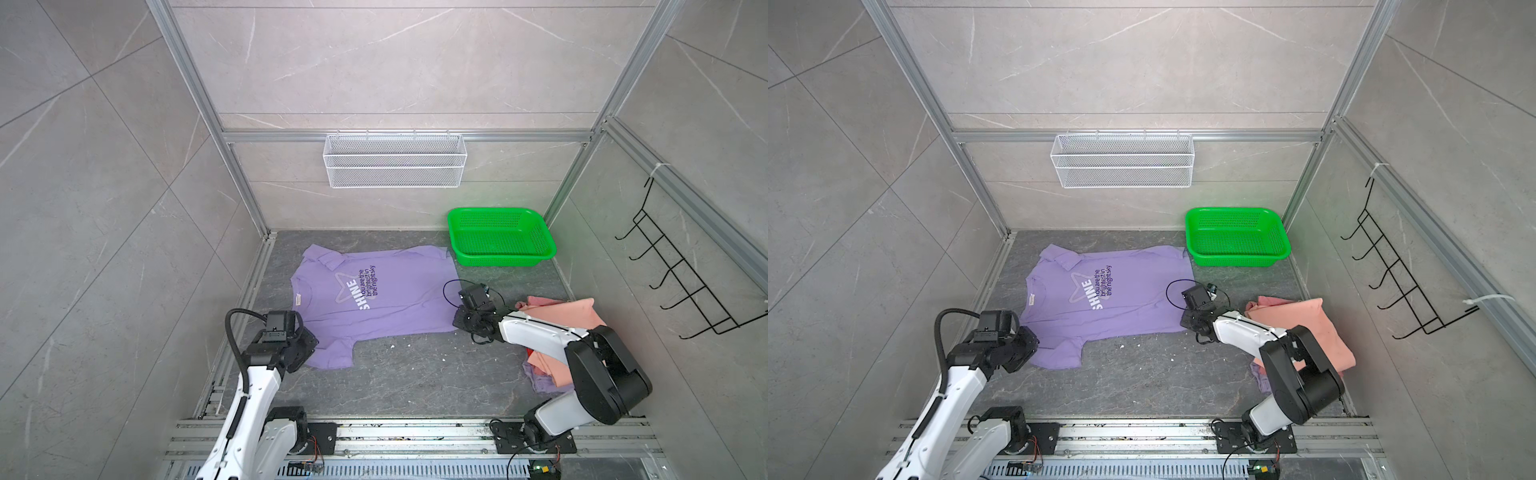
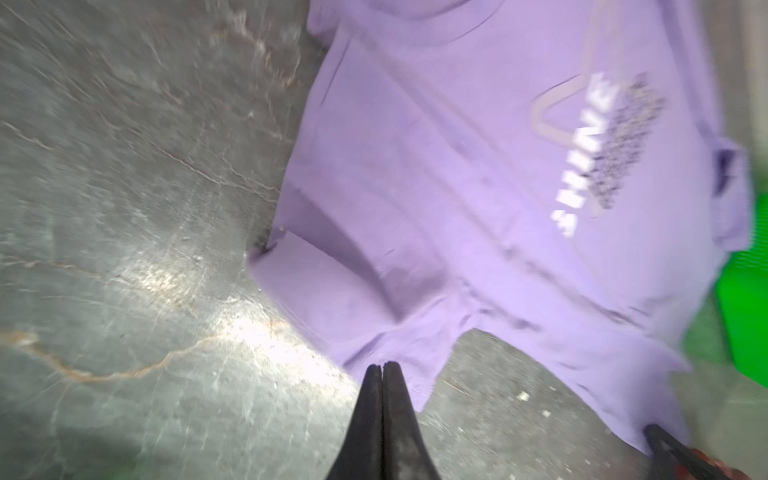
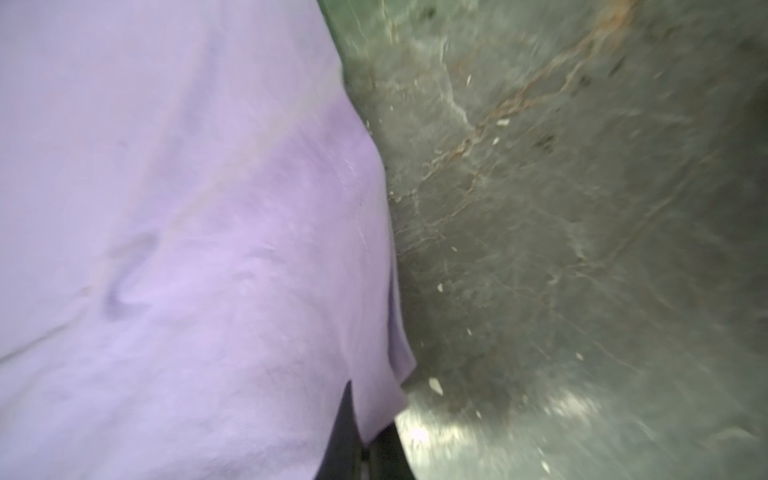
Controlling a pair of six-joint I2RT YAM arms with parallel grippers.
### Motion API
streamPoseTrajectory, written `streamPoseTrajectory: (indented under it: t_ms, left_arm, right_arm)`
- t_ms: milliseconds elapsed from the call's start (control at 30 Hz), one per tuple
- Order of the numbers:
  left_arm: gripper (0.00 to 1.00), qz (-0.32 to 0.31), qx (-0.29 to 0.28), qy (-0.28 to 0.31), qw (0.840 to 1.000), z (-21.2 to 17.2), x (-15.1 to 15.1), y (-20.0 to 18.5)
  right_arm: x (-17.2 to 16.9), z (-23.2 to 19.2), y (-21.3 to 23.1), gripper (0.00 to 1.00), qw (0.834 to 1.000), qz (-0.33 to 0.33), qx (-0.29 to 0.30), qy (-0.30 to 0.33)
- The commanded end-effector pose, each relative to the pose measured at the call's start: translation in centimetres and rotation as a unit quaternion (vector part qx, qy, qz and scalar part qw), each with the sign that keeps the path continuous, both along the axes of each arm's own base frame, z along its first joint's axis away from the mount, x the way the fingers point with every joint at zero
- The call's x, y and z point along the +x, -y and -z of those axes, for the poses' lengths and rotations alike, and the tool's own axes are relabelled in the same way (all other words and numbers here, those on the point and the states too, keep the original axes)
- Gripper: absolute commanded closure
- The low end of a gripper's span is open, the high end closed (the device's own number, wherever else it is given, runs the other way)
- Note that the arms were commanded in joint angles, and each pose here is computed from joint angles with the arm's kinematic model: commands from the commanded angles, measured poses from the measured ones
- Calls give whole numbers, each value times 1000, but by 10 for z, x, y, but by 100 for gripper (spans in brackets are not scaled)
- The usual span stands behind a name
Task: Fold and stack the t-shirts
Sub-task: 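Grasp the hem corners nearest the robot with both grippers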
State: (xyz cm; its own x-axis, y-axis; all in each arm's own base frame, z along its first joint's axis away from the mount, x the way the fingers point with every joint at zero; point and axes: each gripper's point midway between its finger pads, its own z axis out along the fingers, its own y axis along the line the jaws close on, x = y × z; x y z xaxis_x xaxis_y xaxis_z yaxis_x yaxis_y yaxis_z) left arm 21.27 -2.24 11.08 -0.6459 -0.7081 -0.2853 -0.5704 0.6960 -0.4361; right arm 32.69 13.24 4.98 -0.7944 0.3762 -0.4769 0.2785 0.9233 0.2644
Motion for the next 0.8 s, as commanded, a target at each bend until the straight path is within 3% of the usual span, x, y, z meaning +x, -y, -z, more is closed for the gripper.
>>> streamPoseTrajectory:
  t_ms: [0,100,200,300,367,600,767]
  left_arm:
    - [100,17,14,-19,1000,-15,-18,-1]
    - [100,27,16,-7,999,-29,-15,0]
    - [96,31,25,-48,998,-16,-16,-2]
    - [55,15,17,-92,996,13,-23,-2]
    - [44,1,4,-101,995,27,-26,0]
    - [38,-35,13,-139,990,70,-43,-7]
    - [37,-43,28,-126,991,84,-41,-13]
  right_arm:
    - [-12,-16,12,99,1000,-2,-17,10]
    - [-17,-28,14,99,1000,-11,-17,15]
    - [-19,-28,15,99,1000,-15,-21,9]
    - [-22,-19,15,99,1000,-13,-22,0]
    - [-24,-12,17,99,1000,-9,-24,-5]
    - [-25,4,17,99,999,-8,-26,-18]
    - [-23,5,14,99,999,-13,-23,-18]
